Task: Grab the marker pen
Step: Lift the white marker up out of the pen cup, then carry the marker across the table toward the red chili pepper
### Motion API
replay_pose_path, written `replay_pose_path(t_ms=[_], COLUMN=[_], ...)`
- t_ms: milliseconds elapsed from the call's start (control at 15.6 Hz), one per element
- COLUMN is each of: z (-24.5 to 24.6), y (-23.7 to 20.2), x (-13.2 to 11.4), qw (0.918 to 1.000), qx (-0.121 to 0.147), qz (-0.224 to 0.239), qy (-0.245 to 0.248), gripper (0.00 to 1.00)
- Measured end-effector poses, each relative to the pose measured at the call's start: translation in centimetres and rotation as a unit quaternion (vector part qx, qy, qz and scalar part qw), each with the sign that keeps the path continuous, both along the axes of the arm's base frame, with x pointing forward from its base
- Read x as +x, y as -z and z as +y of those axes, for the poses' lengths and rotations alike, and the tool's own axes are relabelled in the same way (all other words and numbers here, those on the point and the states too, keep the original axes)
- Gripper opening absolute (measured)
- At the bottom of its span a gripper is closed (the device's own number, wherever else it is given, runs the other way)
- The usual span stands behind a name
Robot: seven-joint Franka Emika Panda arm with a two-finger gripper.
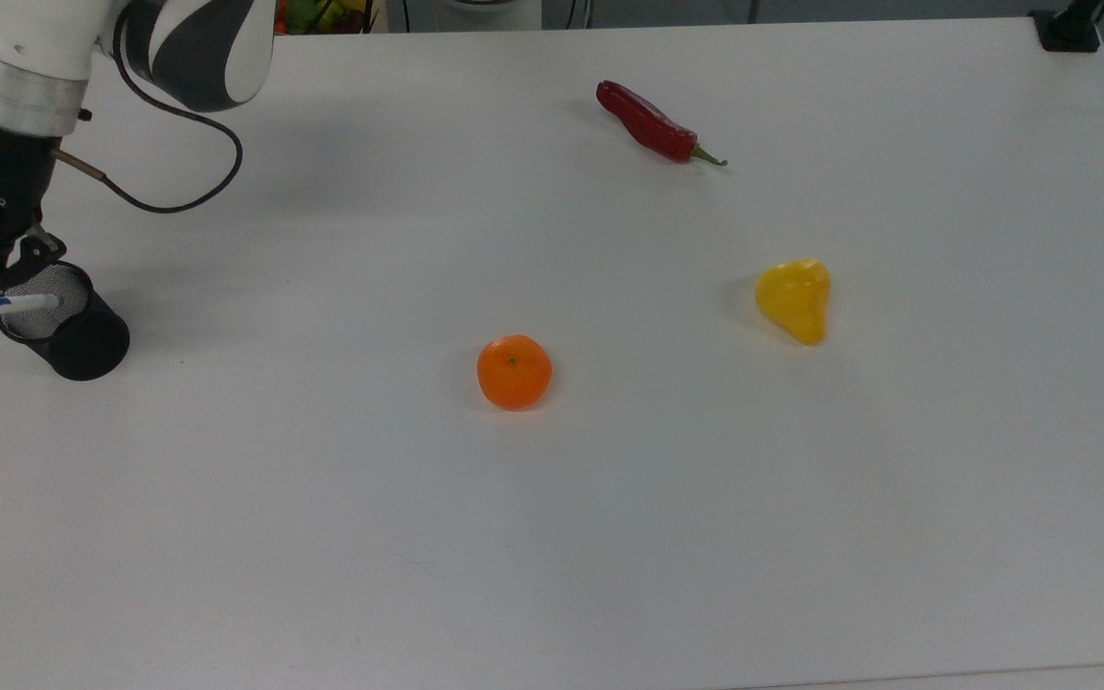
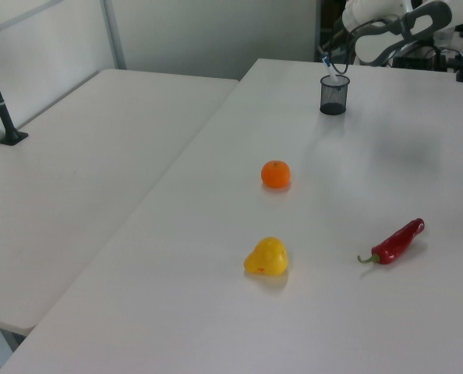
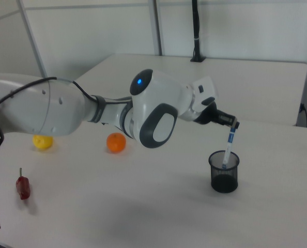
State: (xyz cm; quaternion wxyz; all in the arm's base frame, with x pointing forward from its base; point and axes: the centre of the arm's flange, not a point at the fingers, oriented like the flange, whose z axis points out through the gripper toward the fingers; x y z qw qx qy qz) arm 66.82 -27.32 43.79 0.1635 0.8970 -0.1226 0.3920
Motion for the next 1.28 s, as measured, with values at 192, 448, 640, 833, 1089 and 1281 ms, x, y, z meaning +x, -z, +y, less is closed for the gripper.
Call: replay_pose_path(t_ms=[192,448,640,833,1089,1281], z=[0.2,0.8,2.7,6.5,11.4,15.7], y=[-4.6,-9.5,-11.1,-10.8,-9.8,-8.3], x=[-0.8,-2.2,-2.7,-2.5,-2.5,-2.5], qw=[0.9994,0.999,0.9994,0.9962,0.9841,0.9687], qx=[-0.004,0.005,0.031,0.066,0.103,0.124], qz=[-0.033,-0.045,-0.014,0.046,0.13,0.195], qy=[-0.001,-0.001,-0.009,-0.033,-0.063,-0.091], gripper=[0.18,0.18,0.18,0.18,0.18,0.18])
